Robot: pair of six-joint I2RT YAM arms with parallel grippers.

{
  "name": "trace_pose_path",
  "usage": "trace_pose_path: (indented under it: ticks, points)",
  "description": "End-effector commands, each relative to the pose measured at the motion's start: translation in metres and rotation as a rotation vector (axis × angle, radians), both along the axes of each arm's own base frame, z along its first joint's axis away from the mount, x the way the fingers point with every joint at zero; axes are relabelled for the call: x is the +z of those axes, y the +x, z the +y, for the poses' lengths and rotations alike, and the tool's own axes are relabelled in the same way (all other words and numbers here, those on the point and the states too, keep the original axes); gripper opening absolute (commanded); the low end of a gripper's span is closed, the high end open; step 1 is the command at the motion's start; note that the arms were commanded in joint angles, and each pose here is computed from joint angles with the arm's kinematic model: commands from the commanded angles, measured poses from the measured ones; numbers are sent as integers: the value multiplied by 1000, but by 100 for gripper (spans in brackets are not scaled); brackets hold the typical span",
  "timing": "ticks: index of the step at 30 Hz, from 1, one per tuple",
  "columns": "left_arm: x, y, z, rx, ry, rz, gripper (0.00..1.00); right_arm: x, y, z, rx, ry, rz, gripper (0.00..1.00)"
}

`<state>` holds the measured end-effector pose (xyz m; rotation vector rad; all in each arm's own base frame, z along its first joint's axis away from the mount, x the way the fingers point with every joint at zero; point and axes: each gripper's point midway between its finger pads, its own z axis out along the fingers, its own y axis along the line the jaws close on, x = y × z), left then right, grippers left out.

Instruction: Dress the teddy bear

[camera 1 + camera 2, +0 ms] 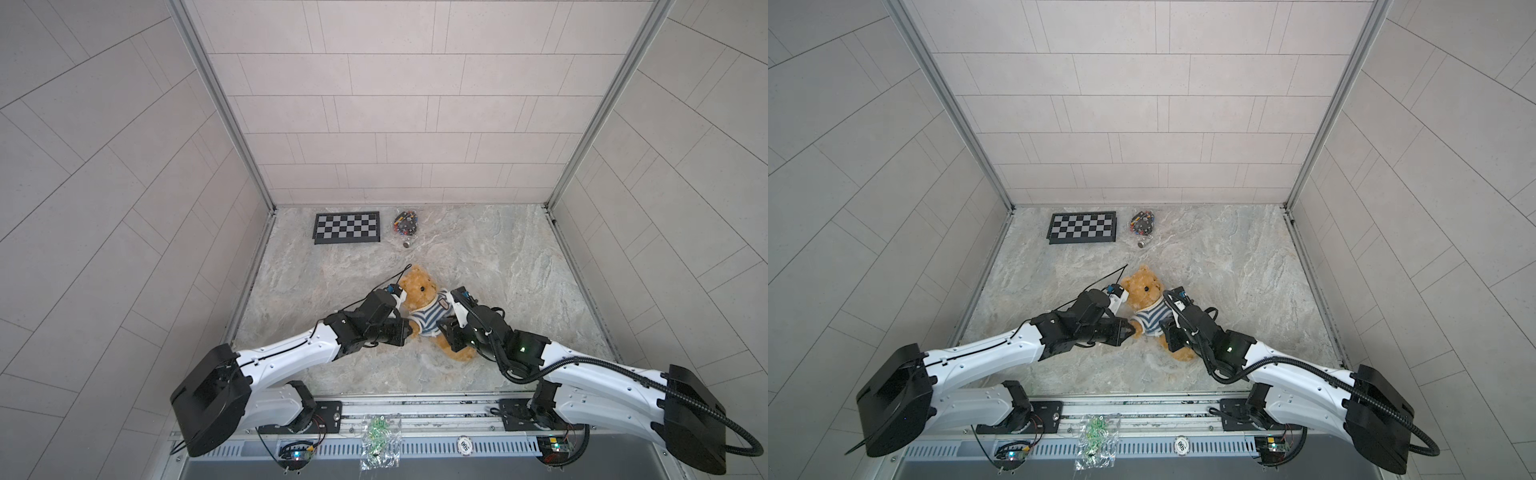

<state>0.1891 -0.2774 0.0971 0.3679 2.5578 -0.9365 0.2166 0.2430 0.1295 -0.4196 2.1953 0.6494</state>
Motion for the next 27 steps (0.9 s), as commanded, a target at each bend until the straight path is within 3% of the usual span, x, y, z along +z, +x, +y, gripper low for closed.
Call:
trace_pose_path:
  ticks: [1,12,27]
  points:
    - [2,1,3,14,-14,-13,0,13,0,18,63,-9,-18,37]
    - [1,2,4,43,-40,-18,0,-9,24,36,20,-131,9,38]
    - [-4,4,10,53,-11,-38,0,-47,40,-19,-202,-351,14,13]
